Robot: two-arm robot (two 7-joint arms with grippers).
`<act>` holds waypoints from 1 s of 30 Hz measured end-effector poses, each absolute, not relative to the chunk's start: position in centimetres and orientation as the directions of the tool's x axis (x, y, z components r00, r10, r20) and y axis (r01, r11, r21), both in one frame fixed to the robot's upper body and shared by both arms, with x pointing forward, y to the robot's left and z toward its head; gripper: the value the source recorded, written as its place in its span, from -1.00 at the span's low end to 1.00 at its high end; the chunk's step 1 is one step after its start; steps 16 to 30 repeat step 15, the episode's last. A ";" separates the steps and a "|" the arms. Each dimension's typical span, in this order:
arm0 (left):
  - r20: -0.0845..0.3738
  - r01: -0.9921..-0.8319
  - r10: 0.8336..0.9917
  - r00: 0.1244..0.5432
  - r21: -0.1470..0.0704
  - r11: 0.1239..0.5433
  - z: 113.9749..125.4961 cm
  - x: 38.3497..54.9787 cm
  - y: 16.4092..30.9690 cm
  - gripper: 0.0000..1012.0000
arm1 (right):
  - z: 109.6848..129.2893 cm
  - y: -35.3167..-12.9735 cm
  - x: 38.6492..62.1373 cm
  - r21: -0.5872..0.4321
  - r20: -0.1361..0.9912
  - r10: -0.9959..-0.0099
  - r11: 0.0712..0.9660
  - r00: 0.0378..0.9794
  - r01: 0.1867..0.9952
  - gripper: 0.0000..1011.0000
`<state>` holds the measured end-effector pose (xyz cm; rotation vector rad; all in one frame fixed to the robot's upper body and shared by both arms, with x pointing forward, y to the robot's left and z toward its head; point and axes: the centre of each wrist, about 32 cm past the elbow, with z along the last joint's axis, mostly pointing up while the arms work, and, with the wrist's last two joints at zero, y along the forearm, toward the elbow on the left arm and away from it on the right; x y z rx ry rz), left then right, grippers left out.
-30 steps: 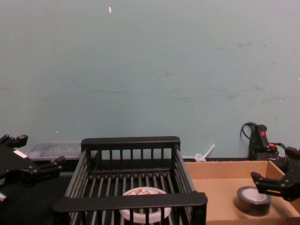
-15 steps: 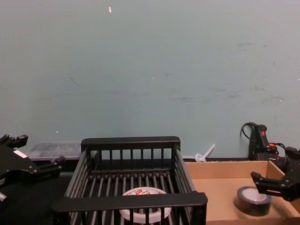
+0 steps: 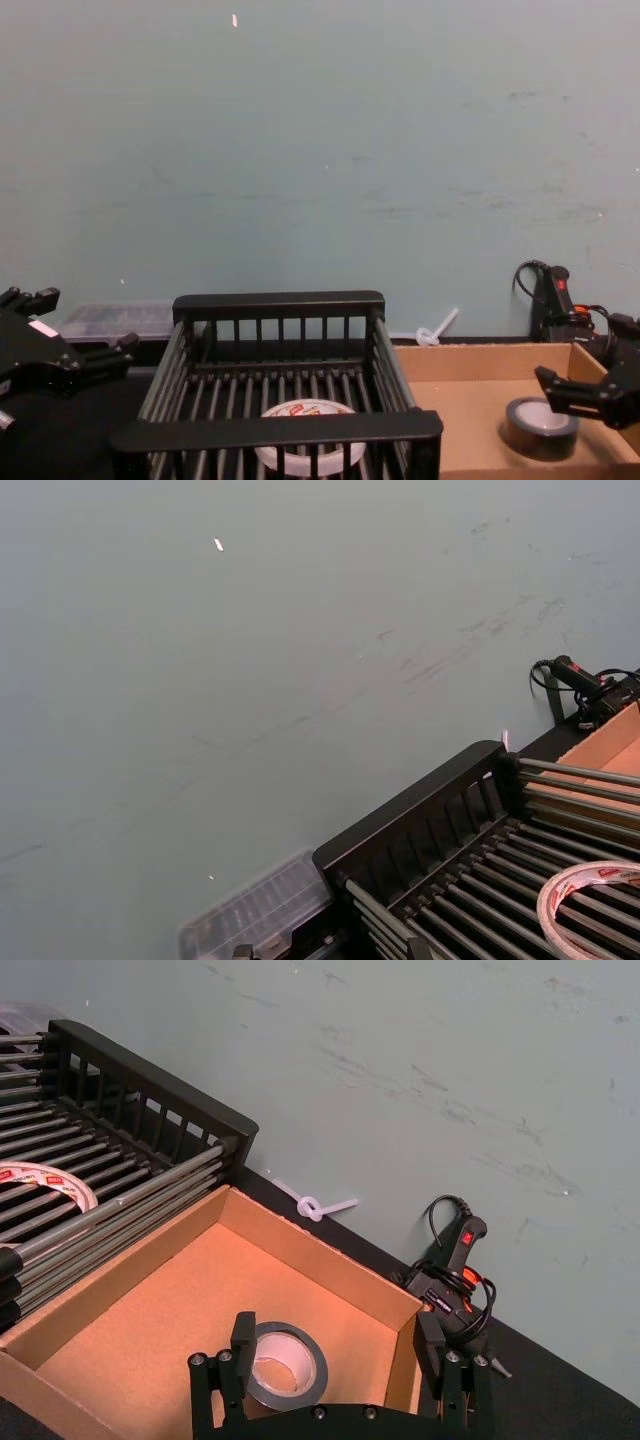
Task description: Pick up the white tape and place it into the black box , Pick up the silver tape and place it into the brown box.
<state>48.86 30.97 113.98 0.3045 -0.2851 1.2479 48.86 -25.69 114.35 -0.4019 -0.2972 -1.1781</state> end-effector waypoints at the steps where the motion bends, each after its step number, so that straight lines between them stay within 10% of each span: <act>1: 0.374 -0.955 0.880 0.292 0.070 0.287 114.0 48.9 31.0 0.98 | 114.3 -25.7 48.9 -0.148 0.429 -0.830 0.325 0.357 0.934 0.98; 30: 0.374 -0.955 0.880 0.292 0.070 0.287 114.0 48.9 31.0 0.98 | 114.3 -25.7 48.9 -0.148 0.429 -0.830 0.325 0.357 0.934 0.98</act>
